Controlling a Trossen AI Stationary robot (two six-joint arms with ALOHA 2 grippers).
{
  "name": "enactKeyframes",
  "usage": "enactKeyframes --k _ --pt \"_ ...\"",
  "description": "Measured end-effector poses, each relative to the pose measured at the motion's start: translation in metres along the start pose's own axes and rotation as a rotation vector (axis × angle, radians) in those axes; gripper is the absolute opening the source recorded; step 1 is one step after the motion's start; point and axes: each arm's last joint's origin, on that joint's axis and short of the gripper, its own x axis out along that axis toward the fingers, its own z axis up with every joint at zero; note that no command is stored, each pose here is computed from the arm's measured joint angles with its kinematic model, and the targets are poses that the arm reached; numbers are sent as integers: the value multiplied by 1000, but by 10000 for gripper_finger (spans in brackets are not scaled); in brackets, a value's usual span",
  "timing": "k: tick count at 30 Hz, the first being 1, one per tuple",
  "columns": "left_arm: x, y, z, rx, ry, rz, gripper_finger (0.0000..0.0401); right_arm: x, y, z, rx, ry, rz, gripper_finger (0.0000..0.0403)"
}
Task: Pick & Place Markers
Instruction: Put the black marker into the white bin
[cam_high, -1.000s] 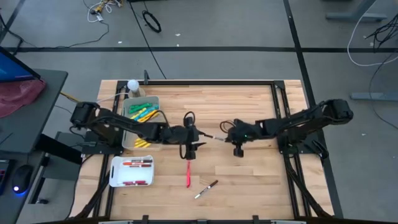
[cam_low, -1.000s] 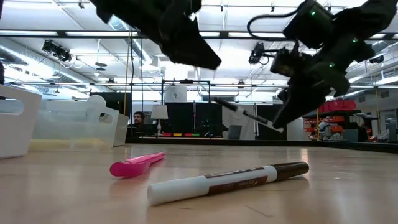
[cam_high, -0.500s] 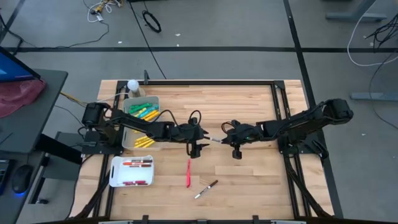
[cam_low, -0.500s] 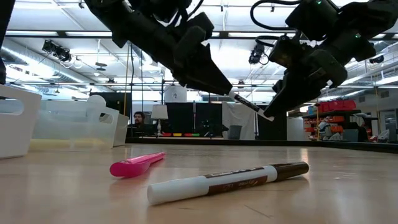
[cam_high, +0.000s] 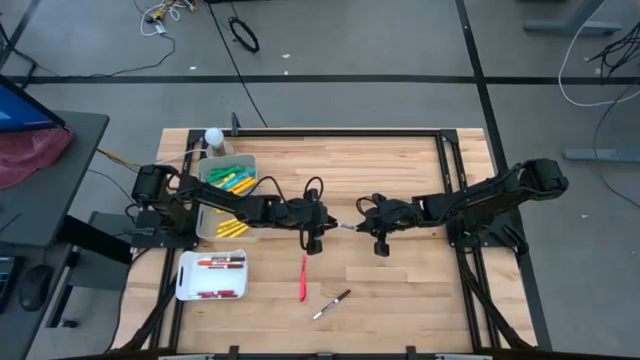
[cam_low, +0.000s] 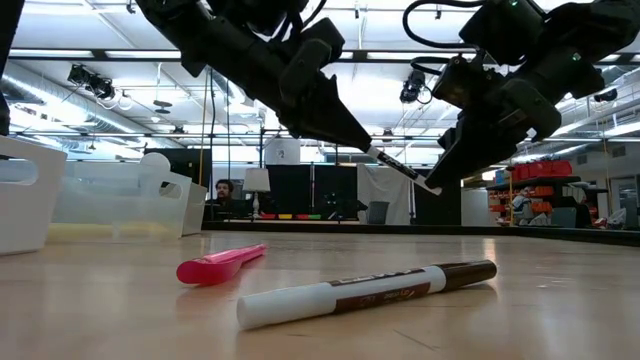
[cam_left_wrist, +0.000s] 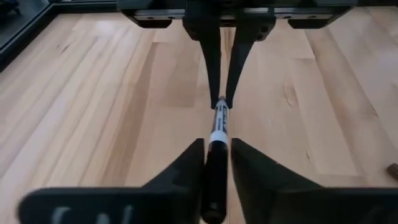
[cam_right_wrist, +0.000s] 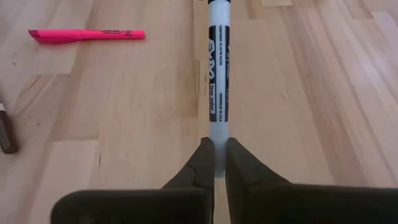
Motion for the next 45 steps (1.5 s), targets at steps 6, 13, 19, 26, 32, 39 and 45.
enactKeyframes --k 6,13,19,26,32,39,45 --pt "0 0 -2 5 24 -9 44 0 0 0 -5 2 2 9" --pt "-9 -4 0 19 62 -11 44 -2 0 4 4 -25 -1 49" --pt "-54 -14 18 53 252 90 44 -12 0 9 13 -66 1 99" --pt "-130 -25 53 38 452 259 44 -14 0 11 -6 -84 3 112" --pt "-192 -16 60 -149 706 338 44 -14 0 11 -7 -85 4 102" --pt "-231 -4 47 -351 839 346 45 -14 0 11 -9 -86 4 93" --pt "-252 3 34 -475 881 282 44 -14 0 12 -10 -90 4 94"
